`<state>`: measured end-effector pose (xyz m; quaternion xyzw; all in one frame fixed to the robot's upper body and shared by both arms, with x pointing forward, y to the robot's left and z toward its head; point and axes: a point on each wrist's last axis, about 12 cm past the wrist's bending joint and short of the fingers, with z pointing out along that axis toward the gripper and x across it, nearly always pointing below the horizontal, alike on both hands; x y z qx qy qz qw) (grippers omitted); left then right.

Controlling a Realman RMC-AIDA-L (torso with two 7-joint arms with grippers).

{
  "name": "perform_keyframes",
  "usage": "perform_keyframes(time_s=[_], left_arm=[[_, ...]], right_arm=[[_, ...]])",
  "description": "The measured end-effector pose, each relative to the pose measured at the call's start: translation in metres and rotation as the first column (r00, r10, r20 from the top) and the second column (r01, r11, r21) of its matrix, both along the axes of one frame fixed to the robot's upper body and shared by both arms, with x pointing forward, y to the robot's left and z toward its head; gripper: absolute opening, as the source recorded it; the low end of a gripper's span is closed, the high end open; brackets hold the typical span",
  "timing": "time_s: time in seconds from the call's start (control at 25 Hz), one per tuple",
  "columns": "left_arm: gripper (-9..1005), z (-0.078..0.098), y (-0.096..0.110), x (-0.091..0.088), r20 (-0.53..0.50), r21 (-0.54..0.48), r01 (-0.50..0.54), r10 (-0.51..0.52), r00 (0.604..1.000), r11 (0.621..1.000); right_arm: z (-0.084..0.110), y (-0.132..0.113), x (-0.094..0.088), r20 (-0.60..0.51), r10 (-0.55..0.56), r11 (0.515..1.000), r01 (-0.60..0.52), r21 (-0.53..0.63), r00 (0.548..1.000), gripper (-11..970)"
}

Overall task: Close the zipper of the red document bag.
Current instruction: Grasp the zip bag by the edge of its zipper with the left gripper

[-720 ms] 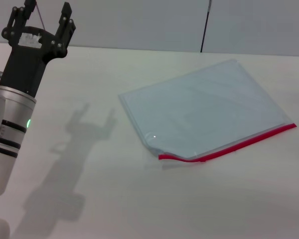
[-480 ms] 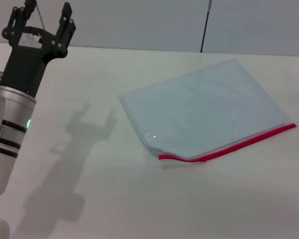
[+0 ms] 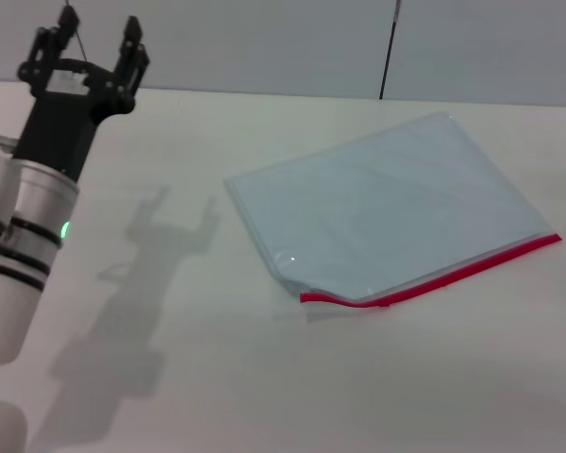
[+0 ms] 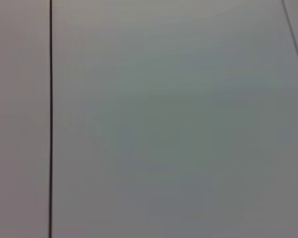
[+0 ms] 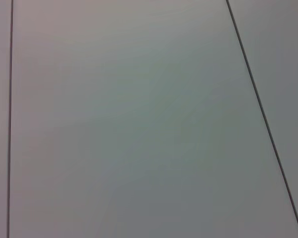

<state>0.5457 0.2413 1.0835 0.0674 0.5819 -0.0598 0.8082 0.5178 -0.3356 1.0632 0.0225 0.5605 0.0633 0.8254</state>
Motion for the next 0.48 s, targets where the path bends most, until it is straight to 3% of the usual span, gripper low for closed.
perform_keyframes(time_s=[0.24, 0.48], left_arm=[[700, 0.004, -0.01, 0.014, -0.151, -0.014, 0.077, -0.078, 0.986, 0.997], [686, 0.017, -0.027, 0.022, -0.304, 0.096, 0.287, -0.247, 0.92, 0.953]], right_arm=[[0.0, 0.0, 0.0, 0.001, -0.001, 1.0, 0.001, 0.0, 1.0, 870], [0.0, 0.0, -0.001, 0.001, 0.0, 1.0, 0.0, 0.0, 1.0, 870]])
